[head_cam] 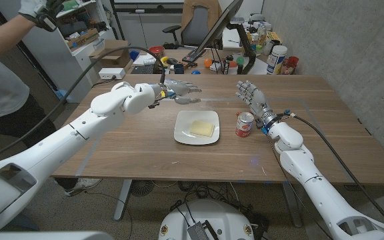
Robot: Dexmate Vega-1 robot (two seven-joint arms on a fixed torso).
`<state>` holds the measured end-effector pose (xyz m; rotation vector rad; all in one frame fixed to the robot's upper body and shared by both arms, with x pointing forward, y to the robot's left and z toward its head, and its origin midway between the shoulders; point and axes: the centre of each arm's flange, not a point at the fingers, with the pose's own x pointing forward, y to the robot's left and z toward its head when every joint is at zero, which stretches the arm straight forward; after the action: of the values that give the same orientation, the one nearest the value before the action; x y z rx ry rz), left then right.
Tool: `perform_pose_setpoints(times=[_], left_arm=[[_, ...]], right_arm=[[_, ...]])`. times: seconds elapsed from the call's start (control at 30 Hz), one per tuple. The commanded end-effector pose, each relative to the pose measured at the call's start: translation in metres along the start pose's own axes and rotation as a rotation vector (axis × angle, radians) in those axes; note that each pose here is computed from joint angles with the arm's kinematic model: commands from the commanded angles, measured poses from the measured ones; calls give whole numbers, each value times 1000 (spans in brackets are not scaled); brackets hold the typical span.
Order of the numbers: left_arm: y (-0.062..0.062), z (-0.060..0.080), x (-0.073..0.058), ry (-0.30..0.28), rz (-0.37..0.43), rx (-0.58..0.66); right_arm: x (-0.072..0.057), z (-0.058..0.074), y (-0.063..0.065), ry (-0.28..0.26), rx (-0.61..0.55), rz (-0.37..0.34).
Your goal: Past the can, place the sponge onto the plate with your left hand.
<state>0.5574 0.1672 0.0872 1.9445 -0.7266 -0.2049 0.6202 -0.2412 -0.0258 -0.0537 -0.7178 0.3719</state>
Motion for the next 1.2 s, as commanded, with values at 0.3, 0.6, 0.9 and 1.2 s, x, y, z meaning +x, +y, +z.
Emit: perform_pose_setpoints(times=[0.3,0.6,0.9,1.2], left_arm=[[23,-18,-22,10,148,-83],[30,-22,-27,2,198,-114],[42,-26,-32,-8,239,-157],[47,-29,-37,-26,290,-207]], right_arm=[[9,4,-7,2,-18,-1],[13,8,-9,-13,-23,-4],[14,6,-9,-11,-15,-2],[11,7,-10,-15,-18,-5]])
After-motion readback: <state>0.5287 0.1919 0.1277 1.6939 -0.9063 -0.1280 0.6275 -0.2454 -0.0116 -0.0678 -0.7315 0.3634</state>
